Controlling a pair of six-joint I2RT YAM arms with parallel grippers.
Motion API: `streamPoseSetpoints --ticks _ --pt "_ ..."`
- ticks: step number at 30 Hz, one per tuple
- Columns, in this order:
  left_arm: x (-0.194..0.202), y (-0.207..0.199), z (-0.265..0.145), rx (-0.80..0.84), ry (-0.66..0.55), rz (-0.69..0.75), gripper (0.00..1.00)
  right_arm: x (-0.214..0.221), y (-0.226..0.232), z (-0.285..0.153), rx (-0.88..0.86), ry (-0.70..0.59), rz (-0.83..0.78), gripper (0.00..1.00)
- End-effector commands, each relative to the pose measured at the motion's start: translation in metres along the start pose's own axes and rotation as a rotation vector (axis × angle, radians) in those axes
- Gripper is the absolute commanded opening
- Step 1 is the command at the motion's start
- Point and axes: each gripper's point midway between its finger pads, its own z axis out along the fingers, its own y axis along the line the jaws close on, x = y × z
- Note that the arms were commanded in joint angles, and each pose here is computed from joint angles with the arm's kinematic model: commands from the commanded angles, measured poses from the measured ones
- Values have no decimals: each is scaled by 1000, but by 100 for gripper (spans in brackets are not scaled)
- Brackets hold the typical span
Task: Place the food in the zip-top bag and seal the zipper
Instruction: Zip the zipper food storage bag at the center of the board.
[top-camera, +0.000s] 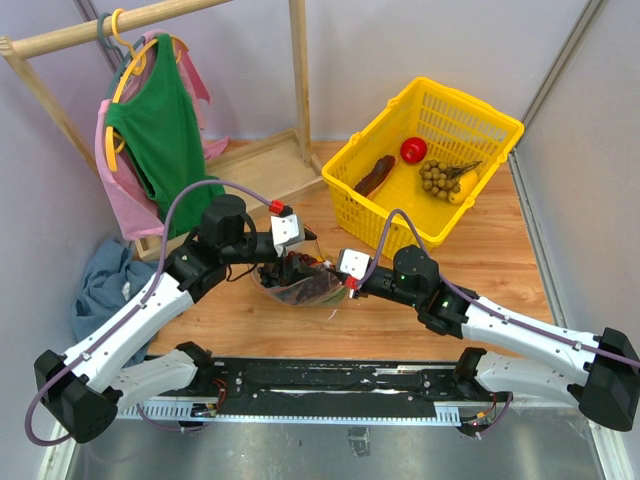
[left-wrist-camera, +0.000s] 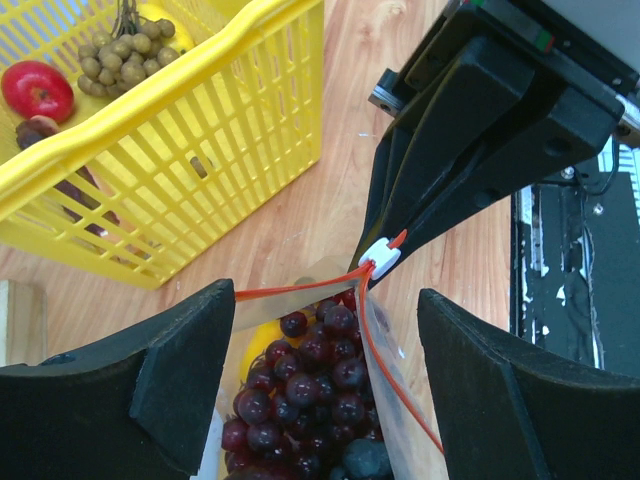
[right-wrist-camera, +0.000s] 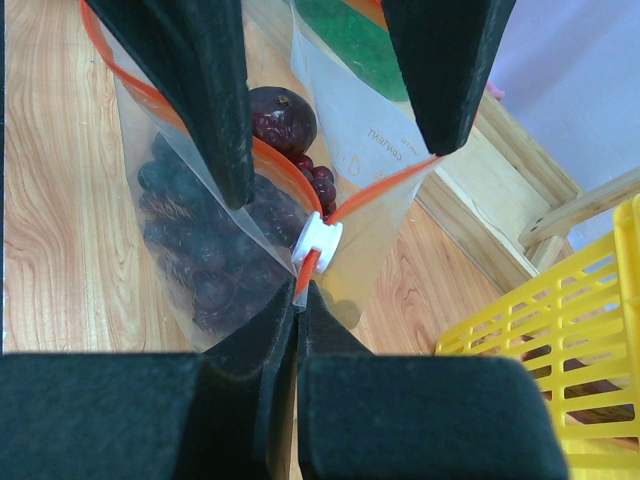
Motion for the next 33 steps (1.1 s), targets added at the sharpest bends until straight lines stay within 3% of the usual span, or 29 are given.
streamPoseSetpoints --ticks 1,10,23,31,33 --pt "-11 -1 8 50 -57 84 74 -18 -11 1 20 -53 -11 1" --pt "-1 -5 8 53 -53 100 74 -21 -9 0 5 -55 -17 1" --pt "19 -11 3 16 -7 94 45 -22 -13 0 19 -45 -14 1" --pt "16 -16 0 18 -19 96 21 -24 -12 0 11 -51 -8 1" --pt "15 -16 0 14 -29 89 23 -25 -10 1 -4 -57 -9 1"
